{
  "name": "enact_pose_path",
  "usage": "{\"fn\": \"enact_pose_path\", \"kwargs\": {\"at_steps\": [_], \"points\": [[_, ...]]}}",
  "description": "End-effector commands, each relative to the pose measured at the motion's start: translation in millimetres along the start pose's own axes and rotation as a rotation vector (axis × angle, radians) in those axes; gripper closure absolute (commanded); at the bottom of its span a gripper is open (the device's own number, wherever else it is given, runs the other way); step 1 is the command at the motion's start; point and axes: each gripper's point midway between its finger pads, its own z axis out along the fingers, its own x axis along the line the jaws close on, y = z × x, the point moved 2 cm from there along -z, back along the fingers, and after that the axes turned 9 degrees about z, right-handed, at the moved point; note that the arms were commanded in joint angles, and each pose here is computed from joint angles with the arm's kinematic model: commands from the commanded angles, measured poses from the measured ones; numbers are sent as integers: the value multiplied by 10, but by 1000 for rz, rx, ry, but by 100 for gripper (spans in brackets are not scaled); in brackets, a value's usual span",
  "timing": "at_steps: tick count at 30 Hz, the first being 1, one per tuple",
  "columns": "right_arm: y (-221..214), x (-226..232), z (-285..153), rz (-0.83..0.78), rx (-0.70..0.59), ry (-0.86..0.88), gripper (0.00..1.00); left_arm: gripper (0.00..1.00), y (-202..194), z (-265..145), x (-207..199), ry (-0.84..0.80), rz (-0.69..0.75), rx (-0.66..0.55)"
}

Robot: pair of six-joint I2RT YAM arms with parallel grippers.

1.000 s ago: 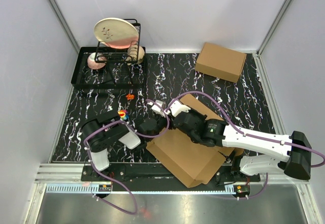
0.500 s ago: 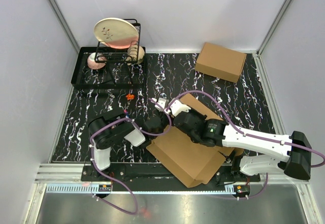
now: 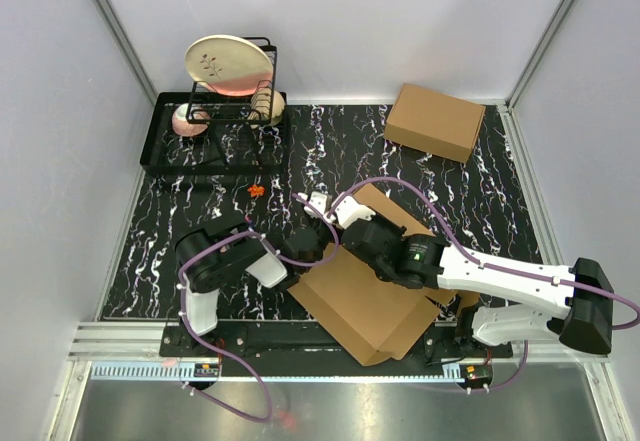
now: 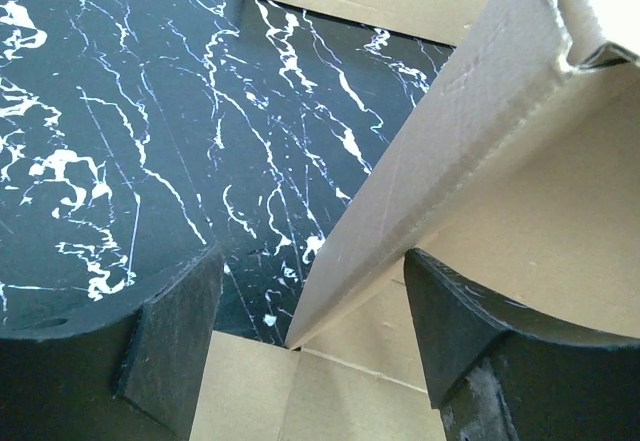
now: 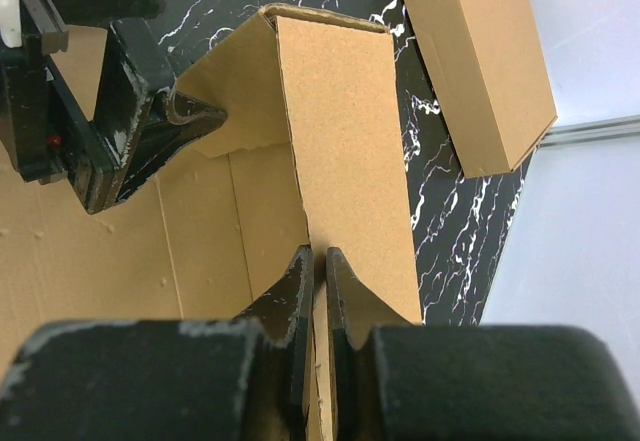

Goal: Fold the paper box

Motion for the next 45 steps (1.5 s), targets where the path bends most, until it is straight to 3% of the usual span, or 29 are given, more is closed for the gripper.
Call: {"fn": "enact_pose_path", "kwargs": {"at_steps": [1,19,26,39,43,45], "points": [[-53,218,9,-13,11,101,100,24,927,-69,-46,-11,-65,-359],[-63,286,7,-2,15,143,100,17,1107,239,-302,-149,127,-434],[-67,328,19,-6,17,156,100,26,1050,375,-273,-175,130,-429],[-62,313,35,-15,17,139,100,77,993,362,-254,-190,168,-415],[-38,305,32,-14,11,136,100,100,1002,342,-236,-180,185,-403],[-28,311,35,-11,10,138,100,100,989,346,-232,-178,187,-394]]}}
